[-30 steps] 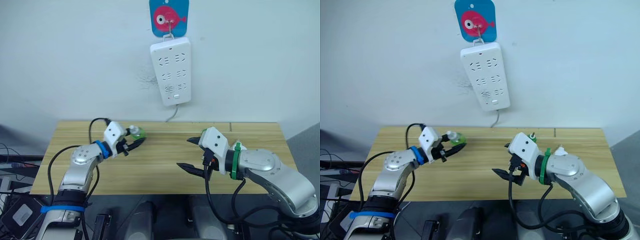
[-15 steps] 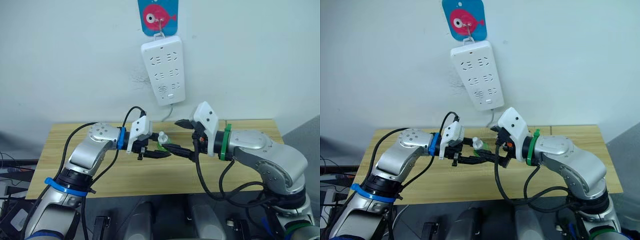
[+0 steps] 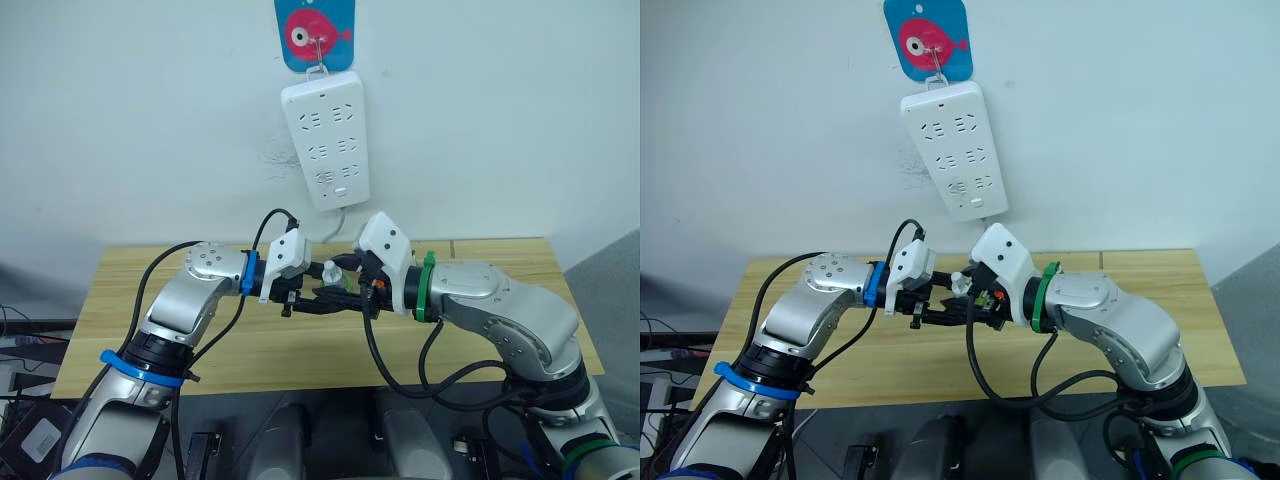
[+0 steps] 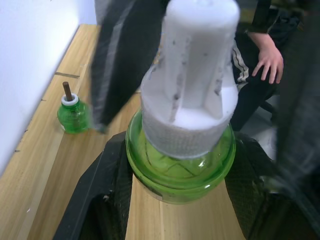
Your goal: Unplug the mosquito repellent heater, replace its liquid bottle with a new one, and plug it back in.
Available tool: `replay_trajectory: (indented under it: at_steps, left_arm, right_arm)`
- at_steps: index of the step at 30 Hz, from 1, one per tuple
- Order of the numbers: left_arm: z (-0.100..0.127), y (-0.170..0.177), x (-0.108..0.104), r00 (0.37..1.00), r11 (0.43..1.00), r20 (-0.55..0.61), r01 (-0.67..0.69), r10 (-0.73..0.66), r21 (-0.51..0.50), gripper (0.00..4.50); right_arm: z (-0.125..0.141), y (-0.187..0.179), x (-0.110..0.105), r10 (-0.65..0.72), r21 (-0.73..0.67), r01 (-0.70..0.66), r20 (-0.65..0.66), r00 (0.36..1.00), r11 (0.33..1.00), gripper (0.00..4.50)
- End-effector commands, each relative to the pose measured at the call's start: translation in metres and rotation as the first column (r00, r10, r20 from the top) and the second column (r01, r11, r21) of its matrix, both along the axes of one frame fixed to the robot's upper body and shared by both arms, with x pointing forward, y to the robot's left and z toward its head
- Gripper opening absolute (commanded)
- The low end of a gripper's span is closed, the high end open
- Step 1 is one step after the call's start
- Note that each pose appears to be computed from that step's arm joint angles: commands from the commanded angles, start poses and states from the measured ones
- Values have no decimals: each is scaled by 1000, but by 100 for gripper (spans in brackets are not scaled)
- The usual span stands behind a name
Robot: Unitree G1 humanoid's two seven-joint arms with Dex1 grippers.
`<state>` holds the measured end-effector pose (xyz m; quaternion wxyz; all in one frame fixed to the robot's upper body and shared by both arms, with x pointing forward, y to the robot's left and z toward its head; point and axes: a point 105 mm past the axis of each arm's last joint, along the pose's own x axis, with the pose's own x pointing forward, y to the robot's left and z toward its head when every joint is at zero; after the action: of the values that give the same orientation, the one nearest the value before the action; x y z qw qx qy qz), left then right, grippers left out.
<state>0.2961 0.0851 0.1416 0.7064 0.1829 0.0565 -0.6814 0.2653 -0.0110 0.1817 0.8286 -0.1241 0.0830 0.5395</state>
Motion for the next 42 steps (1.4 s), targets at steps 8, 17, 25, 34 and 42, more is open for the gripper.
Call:
replay_trajectory:
  at_steps: [8,17,25,34,42]
  left_arm:
    - [27,-1,6,999,984,30,-30,36,-177,222]
    - [14,20,16,994,984,-11,-112,112,-138,449]
    - [36,-1,15,987,950,-116,-142,114,-278,450]
    - [35,-14,10,992,961,-113,-77,49,-264,450]
    - [37,-19,13,996,956,-77,-56,35,-289,233]
  right_arm:
    - [13,-1,-6,54,40,-57,80,995,998,103]
    - [39,-19,4,-7,157,-10,112,994,988,103]
    - [44,-24,8,-44,189,25,95,994,982,103]
    - [44,-21,5,-35,189,17,95,995,982,103]
    - [44,-19,3,-28,188,11,91,995,982,103]
